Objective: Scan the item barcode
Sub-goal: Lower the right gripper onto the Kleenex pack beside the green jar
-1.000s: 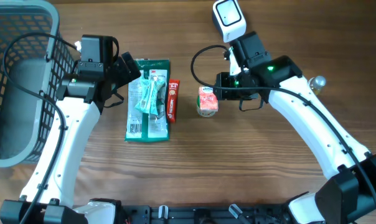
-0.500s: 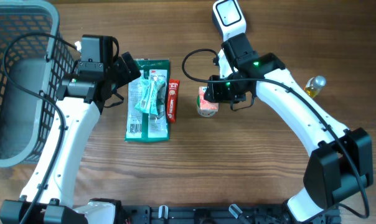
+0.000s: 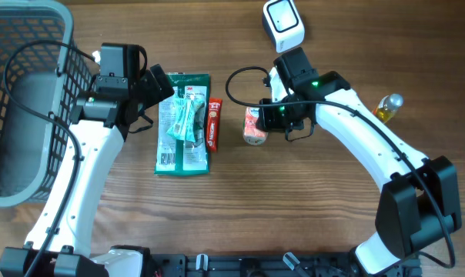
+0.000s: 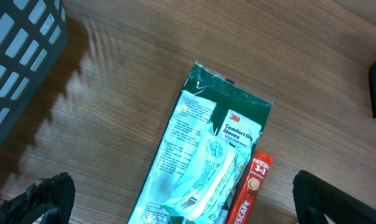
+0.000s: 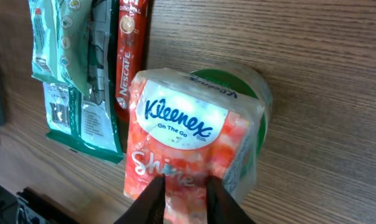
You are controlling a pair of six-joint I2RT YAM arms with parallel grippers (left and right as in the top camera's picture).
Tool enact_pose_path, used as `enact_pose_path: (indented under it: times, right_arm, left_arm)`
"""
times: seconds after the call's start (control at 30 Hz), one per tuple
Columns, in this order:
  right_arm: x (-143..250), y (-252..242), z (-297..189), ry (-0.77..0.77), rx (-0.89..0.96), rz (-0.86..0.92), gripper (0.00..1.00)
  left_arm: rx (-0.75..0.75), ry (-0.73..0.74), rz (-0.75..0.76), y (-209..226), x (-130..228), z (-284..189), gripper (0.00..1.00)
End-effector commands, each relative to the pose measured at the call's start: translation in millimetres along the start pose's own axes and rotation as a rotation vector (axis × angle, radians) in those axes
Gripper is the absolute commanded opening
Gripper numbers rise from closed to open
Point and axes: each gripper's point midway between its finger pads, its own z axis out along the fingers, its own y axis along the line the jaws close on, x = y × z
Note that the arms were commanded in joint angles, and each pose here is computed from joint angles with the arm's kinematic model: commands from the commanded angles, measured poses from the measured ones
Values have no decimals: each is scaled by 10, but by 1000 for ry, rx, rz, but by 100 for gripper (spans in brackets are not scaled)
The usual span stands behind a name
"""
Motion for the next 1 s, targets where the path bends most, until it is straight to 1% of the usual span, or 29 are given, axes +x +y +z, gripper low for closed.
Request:
enact_pose_path:
  times: [0.0,0.13,0.27,0.37,0.4,0.47,0.5,0.53,0.77,0.83,0.97]
  right_arm:
    - [10,-11,61,10,-2,-1,25]
    - [-123,107,-96,-41,-22,-24,27]
    - [-199,216,-307,-111,-43,-55,35]
    - [-240,124,-338,-141,15,-50,38]
    - [-242,88,-331,-145,33,-48,41]
    - [-235,36,-329,-146,60,-41,41]
    - [-229,2,-318,-146,74,-21,44]
    - [-218,-26,-307,-145,84,5,45]
    - [-80,-152,-139,-96,104,44,43]
    - [-54,-167,-112,-90,102,73,39]
    - [-20,-187,-76,-82,101,88,36]
  left_arm:
    - [1,-18,-4,-1,-59,-38,100]
    - [1,-18,-4,-1,-59,-38,100]
    - [1,-18,-3,-1,-59,-38,100]
    - [1,-17,-3,-1,-58,-38,100]
    - [1,-18,-4,-1,-59,-38,100]
    - [1,-18,-4,-1,-59,-38,100]
    - [1,-17,-4,-1,-58,-38,100]
    - [1,-17,-4,-1,-58,-38,100]
    - [1,-18,-4,-1,-59,-38,100]
    - [1,-18,-4,-1,-59,-38,100]
    - [1,-17,-4,-1,-58,-38,100]
